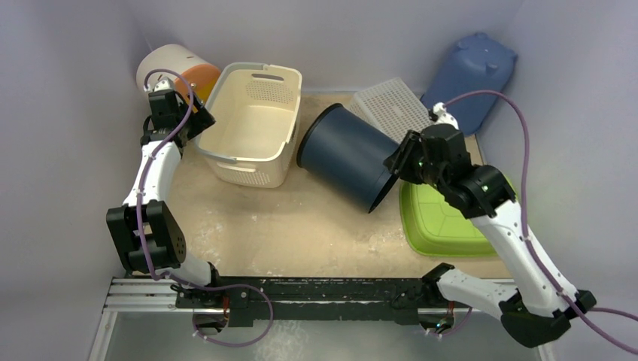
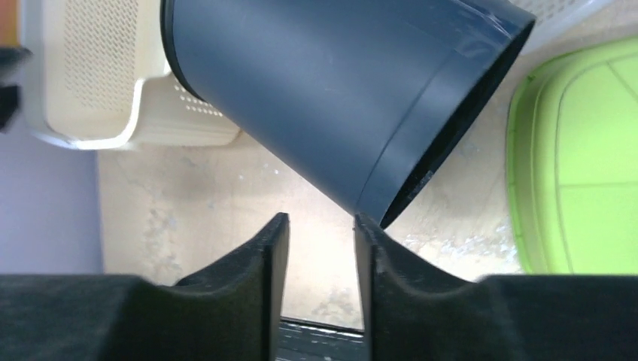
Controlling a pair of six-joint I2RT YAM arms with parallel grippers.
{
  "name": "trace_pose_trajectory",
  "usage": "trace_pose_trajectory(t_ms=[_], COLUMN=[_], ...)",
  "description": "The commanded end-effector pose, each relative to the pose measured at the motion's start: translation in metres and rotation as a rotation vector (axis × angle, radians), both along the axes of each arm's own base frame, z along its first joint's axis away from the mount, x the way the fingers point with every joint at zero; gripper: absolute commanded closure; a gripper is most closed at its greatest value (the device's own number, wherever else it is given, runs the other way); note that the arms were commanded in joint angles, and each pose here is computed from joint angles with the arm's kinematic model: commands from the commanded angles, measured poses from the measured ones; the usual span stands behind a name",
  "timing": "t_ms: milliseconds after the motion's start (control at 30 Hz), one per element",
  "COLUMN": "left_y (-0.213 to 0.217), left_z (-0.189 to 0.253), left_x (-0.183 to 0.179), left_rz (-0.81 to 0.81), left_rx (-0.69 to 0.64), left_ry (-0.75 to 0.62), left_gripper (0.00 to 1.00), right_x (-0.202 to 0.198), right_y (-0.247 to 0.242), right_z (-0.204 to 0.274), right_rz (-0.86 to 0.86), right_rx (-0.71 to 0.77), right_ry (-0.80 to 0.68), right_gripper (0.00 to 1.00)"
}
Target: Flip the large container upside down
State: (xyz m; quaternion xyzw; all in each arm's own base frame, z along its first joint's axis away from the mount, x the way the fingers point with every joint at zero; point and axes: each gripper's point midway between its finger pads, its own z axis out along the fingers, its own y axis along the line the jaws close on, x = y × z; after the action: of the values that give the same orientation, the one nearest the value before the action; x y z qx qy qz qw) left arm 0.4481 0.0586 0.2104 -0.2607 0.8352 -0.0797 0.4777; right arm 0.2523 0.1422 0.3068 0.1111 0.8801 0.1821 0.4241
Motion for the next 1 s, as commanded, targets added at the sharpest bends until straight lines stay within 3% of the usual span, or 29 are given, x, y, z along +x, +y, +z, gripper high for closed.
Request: trace_pose_trajectory(t_ms=[0,233,633,967], left_y=[0.005,0.003,0.004,0.004], left_z=[0.029,0.027,0.022,0.012], left_x=[0.01,0.012,0.013,0.018], left_rz=[0.009,0.005,0.001,-0.002], left_rx=[0.011,0.001,0.008,0.001], left_ry=[-0.087,-0.089,-0.072,-0.057], left_gripper=[0.22,0.22,0.23,0.23], right_x=[-0.027,-0.044,-0.014,-0.004], right_y=[-0.026,-0.009,0.012,0.044], right_z=[-0.017,-0.063,-0.065,-0.087], right_rz=[-0.204,-0.178,-0.097,-0.003], right_rx=[0.092,0.22,0.316,0.408], right_ry=[0.089,0.173,-0.019,-0.011], right_gripper=[0.56,0.51,0.48,0.48])
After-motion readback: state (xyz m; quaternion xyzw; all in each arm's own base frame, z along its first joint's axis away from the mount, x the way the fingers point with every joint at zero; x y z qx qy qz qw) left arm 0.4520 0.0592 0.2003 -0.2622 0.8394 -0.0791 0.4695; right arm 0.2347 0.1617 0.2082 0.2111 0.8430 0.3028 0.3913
